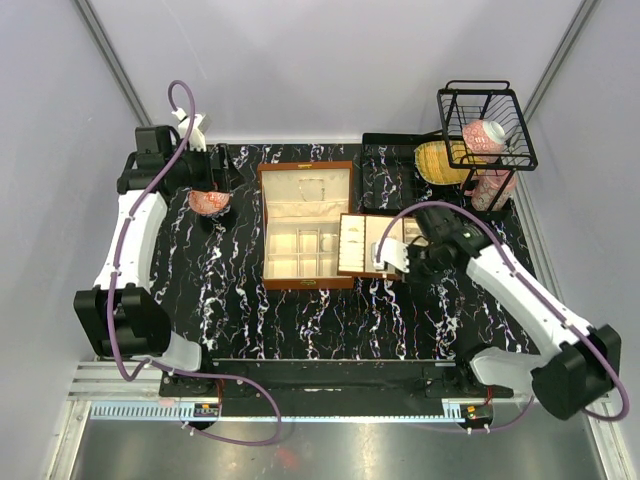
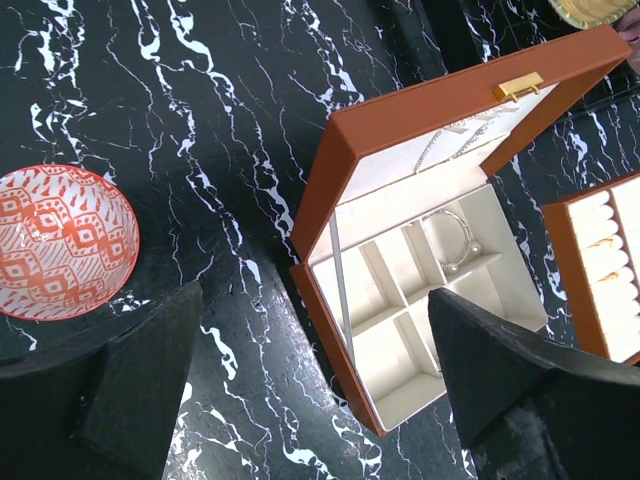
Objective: Organize the mixed jewelry
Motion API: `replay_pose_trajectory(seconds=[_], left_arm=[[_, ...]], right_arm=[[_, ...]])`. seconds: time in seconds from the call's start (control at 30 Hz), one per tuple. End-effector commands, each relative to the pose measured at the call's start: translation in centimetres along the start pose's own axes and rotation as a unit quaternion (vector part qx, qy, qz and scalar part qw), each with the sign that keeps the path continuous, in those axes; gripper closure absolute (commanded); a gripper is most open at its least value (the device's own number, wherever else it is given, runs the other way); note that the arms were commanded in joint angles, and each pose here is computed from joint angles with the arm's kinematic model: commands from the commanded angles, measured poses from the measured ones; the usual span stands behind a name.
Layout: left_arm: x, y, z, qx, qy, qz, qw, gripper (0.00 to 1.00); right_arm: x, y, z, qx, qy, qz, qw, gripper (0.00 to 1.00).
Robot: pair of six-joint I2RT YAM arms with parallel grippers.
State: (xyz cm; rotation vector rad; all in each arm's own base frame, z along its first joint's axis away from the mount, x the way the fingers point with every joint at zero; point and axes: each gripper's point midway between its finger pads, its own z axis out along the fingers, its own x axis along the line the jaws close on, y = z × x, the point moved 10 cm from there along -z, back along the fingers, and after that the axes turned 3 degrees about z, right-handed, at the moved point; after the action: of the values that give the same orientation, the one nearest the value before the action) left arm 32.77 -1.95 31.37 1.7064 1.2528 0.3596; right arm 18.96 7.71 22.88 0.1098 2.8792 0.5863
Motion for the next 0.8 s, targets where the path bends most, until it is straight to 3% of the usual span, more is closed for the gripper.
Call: replay_pose_trajectory(seconds=[0.0, 0.37, 0.77], left_arm=[[-0.2, 1.3, -1.4, -0.049, -0.004, 0.018, 0.999, 0.03], [1.4, 0.2, -1.5, -0.061, 0.004, -0.009, 0.998, 0.03], [2.9, -0.5, -1.6, -0.058, 0.002, -0.016, 0.998, 0.03]], right_arm=[[-2.8, 3.7, 0.5, -0.031, -0.041, -0.026, 0.998, 1.00], [-6.0, 9.8, 5.2, -0.031, -0.027, -0.061, 0.997, 1.00], [-6.6, 14.8, 9.7, -0.020, 0.002, -0.072, 0.997, 1.00]])
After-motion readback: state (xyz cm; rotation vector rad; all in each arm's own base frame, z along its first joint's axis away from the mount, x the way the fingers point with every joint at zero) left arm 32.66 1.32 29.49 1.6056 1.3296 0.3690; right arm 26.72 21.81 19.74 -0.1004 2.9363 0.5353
